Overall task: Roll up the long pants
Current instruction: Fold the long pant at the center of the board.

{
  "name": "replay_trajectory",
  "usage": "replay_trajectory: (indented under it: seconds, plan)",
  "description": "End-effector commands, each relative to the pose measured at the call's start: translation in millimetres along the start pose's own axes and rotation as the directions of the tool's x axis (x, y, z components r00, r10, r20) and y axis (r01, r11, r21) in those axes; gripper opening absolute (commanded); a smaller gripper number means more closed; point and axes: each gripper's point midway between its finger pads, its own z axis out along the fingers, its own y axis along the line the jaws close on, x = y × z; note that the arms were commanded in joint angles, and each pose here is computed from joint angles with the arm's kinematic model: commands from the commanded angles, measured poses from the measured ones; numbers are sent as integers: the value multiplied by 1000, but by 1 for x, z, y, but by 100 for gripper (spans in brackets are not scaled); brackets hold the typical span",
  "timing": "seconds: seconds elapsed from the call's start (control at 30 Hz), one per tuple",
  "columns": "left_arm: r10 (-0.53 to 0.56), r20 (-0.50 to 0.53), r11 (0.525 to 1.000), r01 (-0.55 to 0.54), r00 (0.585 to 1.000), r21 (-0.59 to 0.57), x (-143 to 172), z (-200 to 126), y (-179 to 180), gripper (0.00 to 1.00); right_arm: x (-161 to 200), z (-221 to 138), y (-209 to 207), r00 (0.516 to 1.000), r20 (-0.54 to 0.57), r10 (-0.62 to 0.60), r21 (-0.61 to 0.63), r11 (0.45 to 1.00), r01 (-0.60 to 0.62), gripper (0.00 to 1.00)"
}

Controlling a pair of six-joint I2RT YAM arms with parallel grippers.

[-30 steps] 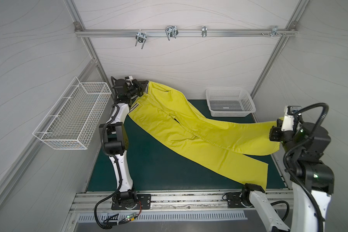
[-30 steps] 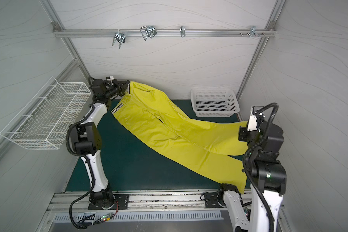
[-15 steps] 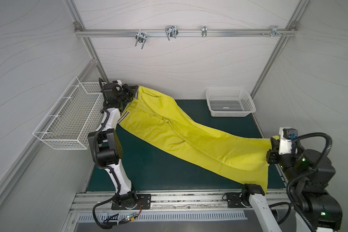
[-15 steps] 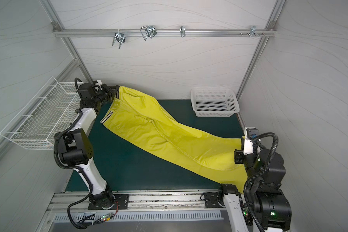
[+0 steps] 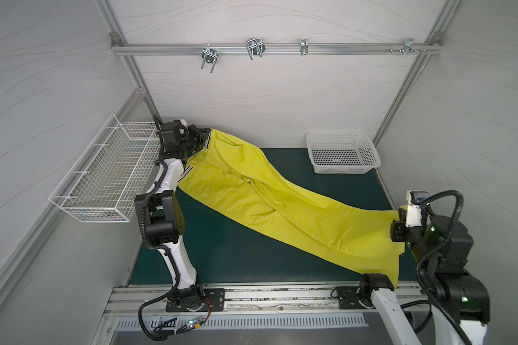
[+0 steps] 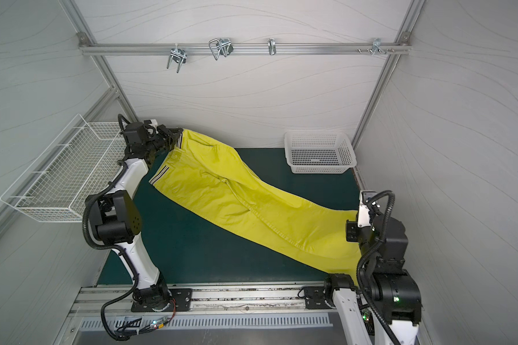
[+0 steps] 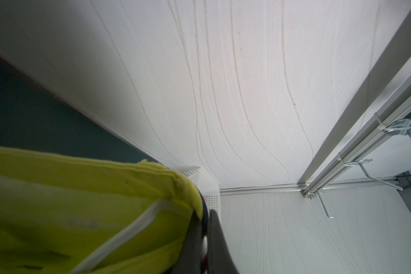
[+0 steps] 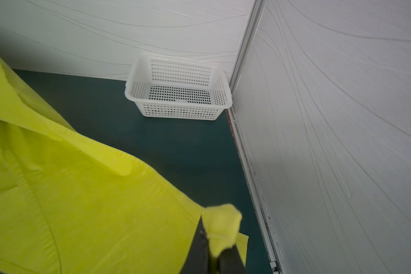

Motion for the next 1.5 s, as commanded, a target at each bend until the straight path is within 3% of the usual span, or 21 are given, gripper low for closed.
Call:
replay_trajectory:
  seconds: [0.0,0.2,0.3,0.43,0.6,0.73,0.93,1.17,1.3,1.47]
  plan:
    - [91,9,990,-92,996,104,7,29,-57,0,-27,21,-21,998,63,13,117,993,-20,0]
    - [45,-55,988,-36,997,150,21,95,-68,0,-40,55,-36,993,36,115,133,984,-119,0]
    - [31,-60,981,-19,998,193,17,110,-83,0,-49,61,-50,989,37,142,171,974,-146,0]
    - [-24,-58,945,41,998,326,-4,92,-117,0,-81,40,-68,986,95,136,210,965,-153,0]
    - [-95,-21,896,95,995,434,-45,30,-112,0,-102,7,-38,978,159,131,46,989,-140,0]
    - [-103,7,941,96,995,325,-55,-1,-60,0,-79,-19,-14,974,187,128,-39,992,-123,0]
    - [-110,-7,968,109,994,226,-46,-5,-13,0,-33,-39,10,983,149,111,-118,989,-94,0]
    - [-103,11,986,100,995,131,-38,-10,23,0,3,-52,10,993,108,51,-86,995,-41,0]
    - [-114,17,991,112,993,75,-31,-4,33,0,11,-36,8,998,45,43,-67,997,-40,0]
    - [-71,-51,996,73,996,56,2,38,12,0,3,11,2,998,-19,53,-5,999,-53,0]
